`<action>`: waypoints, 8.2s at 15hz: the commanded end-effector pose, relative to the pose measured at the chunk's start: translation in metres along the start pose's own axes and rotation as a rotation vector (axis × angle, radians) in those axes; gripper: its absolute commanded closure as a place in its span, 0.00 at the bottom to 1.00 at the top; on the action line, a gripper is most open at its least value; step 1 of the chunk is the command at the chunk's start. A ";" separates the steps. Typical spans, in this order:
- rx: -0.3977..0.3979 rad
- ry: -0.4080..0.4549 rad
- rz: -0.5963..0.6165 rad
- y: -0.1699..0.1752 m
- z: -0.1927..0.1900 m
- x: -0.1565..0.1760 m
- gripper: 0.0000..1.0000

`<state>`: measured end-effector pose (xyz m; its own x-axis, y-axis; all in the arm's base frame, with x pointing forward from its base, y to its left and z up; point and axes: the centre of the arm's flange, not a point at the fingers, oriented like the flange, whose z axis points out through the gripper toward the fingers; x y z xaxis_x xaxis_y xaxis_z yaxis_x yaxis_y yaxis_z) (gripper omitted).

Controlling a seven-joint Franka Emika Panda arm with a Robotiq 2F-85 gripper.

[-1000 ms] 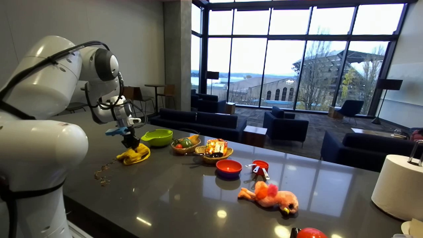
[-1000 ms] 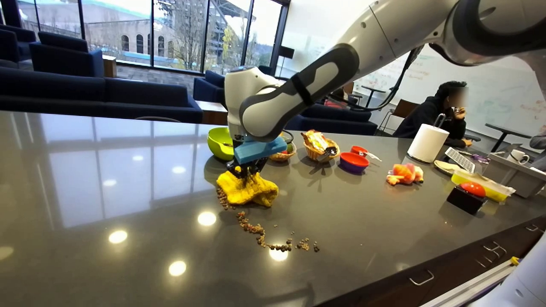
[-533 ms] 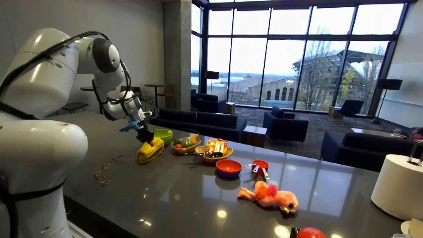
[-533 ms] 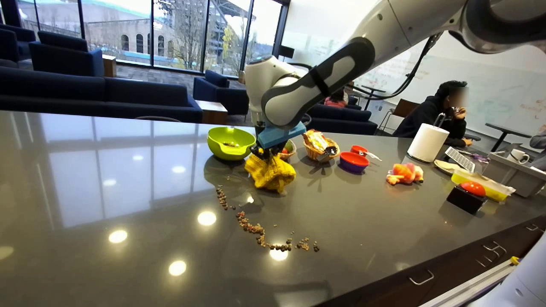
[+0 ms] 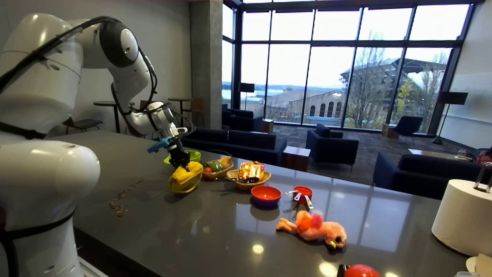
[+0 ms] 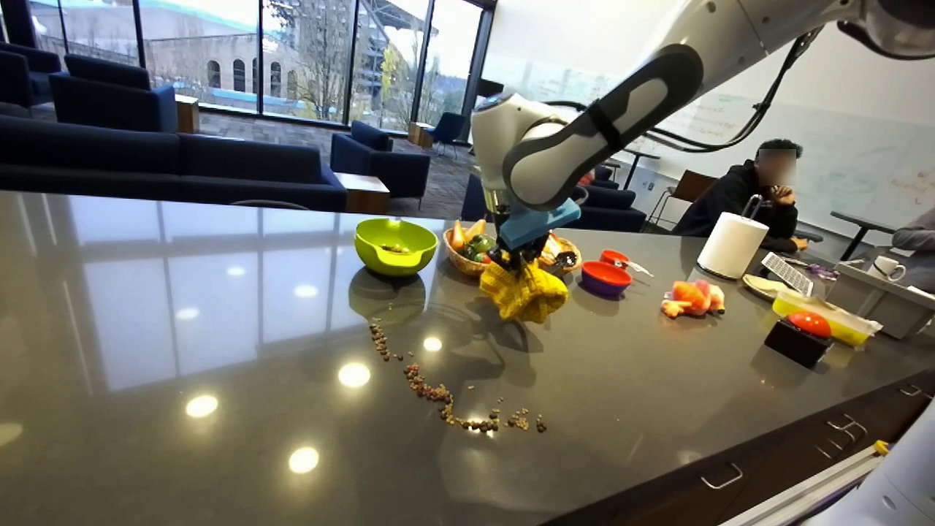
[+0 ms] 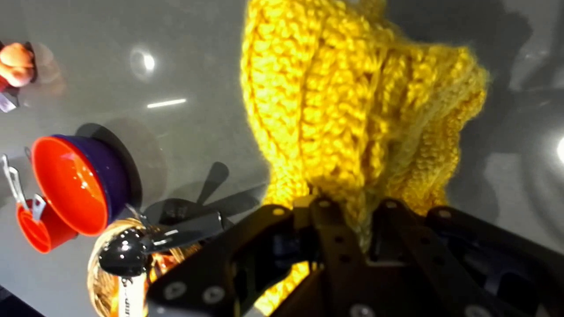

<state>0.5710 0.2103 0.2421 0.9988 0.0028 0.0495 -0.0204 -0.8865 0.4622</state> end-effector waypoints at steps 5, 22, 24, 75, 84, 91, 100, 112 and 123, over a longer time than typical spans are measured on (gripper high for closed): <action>-0.027 -0.147 0.062 0.063 0.026 -0.063 0.96; 0.304 -0.238 -0.060 0.055 0.033 -0.189 0.96; 0.338 -0.245 -0.067 0.049 0.044 -0.194 0.96; 0.373 -0.184 -0.183 -0.008 0.017 -0.115 0.96; 0.405 -0.206 -0.276 -0.095 0.022 -0.143 0.96; 0.434 -0.155 -0.370 -0.156 -0.021 -0.152 0.96; 0.467 -0.100 -0.400 -0.176 -0.048 -0.142 0.96; 0.330 -0.111 -0.301 -0.098 -0.044 -0.093 0.96; 0.198 -0.016 -0.205 -0.091 0.002 -0.076 0.96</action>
<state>0.4991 0.2951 0.2116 0.9762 0.2059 -0.0686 0.2164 -0.9462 0.2406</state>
